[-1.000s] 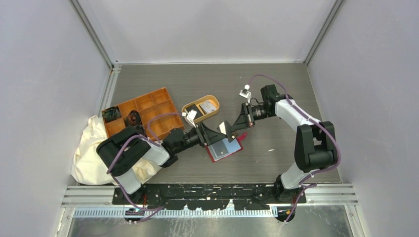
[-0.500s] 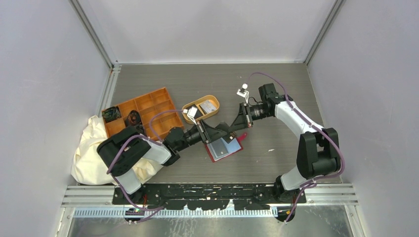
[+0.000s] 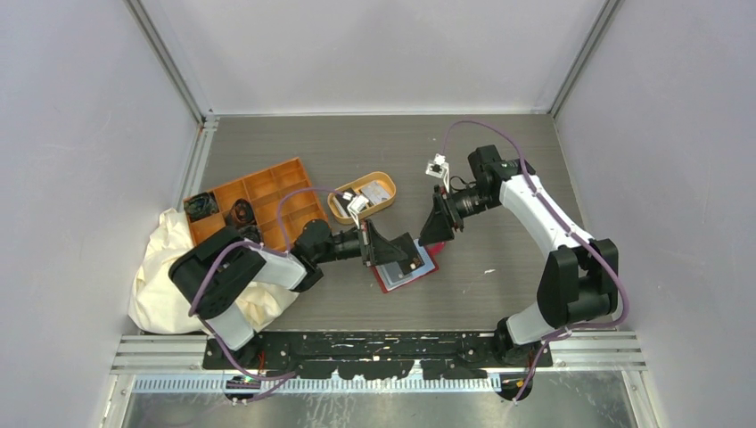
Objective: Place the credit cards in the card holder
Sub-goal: Insert the credit card into the card holder.
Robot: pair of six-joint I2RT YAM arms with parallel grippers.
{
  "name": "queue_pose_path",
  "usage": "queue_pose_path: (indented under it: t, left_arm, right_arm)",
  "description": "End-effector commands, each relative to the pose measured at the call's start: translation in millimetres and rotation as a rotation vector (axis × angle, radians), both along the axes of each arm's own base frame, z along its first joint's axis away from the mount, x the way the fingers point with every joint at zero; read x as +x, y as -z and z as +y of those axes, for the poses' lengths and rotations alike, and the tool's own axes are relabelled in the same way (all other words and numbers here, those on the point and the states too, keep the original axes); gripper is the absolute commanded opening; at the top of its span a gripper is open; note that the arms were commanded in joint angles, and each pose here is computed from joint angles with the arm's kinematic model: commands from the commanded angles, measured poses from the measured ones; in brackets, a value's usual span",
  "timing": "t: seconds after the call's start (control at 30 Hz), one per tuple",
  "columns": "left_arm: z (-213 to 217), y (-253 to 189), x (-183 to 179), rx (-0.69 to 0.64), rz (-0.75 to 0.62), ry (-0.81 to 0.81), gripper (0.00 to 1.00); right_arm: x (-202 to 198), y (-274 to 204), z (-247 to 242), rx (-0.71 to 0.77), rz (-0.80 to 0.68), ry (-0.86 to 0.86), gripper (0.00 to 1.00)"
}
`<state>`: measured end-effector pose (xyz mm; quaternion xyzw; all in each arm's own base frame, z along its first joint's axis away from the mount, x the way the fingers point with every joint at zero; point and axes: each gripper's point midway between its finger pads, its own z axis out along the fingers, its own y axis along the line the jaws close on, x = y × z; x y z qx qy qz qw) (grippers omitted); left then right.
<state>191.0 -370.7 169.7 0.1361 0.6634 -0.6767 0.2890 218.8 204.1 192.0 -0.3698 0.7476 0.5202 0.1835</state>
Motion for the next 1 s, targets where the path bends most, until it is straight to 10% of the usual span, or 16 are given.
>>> queue_pose_path:
  t: [0.0, 0.4, 0.63, 0.97]
  left_arm:
    - [-1.1, -4.4, -26.5, 0.075, -0.121, 0.194, 0.00]
    - [-1.7, -13.8, -31.8, 0.169, -0.214, 0.217, 0.00]
    - [-4.3, -22.4, -34.2, 0.157, -0.228, 0.202, 0.00]
    - [51.7, 6.0, -6.5, 0.389, -0.149, -0.175, 0.55]
  right_arm:
    - [-27.7, -13.2, 2.1, 0.040, -0.127, -0.137, 0.57]
    - [-40.7, 1.8, 23.9, 0.008, -0.136, -0.216, 0.51]
    - [-43.9, -6.8, 29.1, 0.059, -0.084, -0.213, 0.06]
    - [-2.5, 28.1, 7.6, -0.126, 0.033, 0.034, 0.01]
